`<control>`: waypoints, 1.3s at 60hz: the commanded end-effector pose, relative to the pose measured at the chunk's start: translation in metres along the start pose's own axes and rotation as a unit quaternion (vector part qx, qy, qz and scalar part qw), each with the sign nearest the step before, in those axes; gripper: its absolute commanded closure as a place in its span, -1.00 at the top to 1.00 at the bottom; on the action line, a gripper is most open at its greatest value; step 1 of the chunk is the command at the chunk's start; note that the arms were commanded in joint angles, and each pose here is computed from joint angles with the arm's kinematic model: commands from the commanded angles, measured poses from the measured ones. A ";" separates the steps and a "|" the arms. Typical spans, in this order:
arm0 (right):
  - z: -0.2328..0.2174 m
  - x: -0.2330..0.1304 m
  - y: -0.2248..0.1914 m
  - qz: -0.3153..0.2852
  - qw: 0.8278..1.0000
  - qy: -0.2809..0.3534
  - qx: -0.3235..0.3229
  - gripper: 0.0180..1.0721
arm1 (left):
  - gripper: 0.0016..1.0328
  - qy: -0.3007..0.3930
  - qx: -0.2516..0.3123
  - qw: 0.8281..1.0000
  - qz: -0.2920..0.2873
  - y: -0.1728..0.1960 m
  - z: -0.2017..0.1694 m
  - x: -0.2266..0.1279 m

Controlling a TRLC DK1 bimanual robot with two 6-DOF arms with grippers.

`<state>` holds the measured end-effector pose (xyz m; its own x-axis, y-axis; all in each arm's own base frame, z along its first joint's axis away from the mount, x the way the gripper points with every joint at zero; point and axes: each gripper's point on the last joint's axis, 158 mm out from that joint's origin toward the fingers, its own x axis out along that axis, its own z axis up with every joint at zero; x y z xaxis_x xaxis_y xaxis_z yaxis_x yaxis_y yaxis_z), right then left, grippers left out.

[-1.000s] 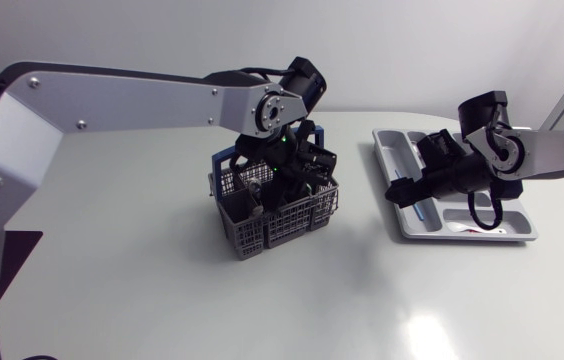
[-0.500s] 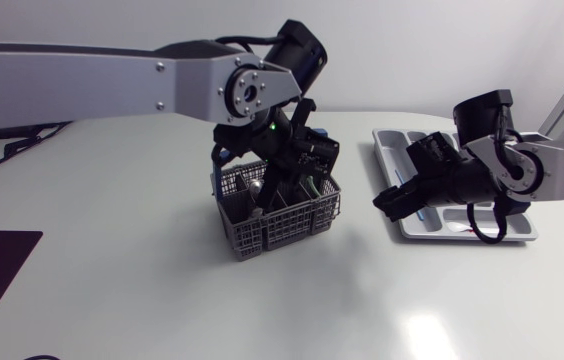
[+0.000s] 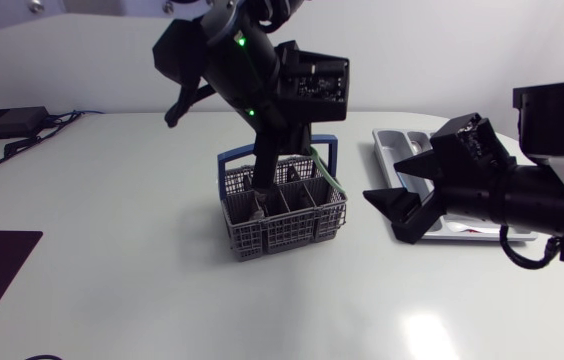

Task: Unload the cutlery basket into the drawer organizer.

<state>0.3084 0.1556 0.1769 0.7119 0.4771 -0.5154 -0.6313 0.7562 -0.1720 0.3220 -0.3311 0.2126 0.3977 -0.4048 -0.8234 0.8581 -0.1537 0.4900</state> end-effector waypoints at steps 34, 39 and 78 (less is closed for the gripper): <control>0.021 -0.013 0.052 -0.064 0.982 -0.071 -0.161 0.14 | -0.94 -0.049 -0.370 0.912 -0.167 -0.025 0.019 -0.007; 0.025 -0.010 0.053 -0.074 0.979 -0.073 -0.173 0.12 | -0.94 -0.046 -0.393 0.901 -0.180 -0.028 0.018 -0.006; 0.029 0.013 0.066 -0.101 0.967 -0.054 -0.226 -0.82 | -0.94 -0.046 -0.457 0.853 -0.250 -0.046 0.025 -0.004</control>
<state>0.2832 0.2212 0.1825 0.8435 0.4074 -0.3501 -0.5356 0.5877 -0.6065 0.2694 -0.3464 0.2037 -0.0655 -0.5728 -0.8170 0.8494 0.3978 -0.3470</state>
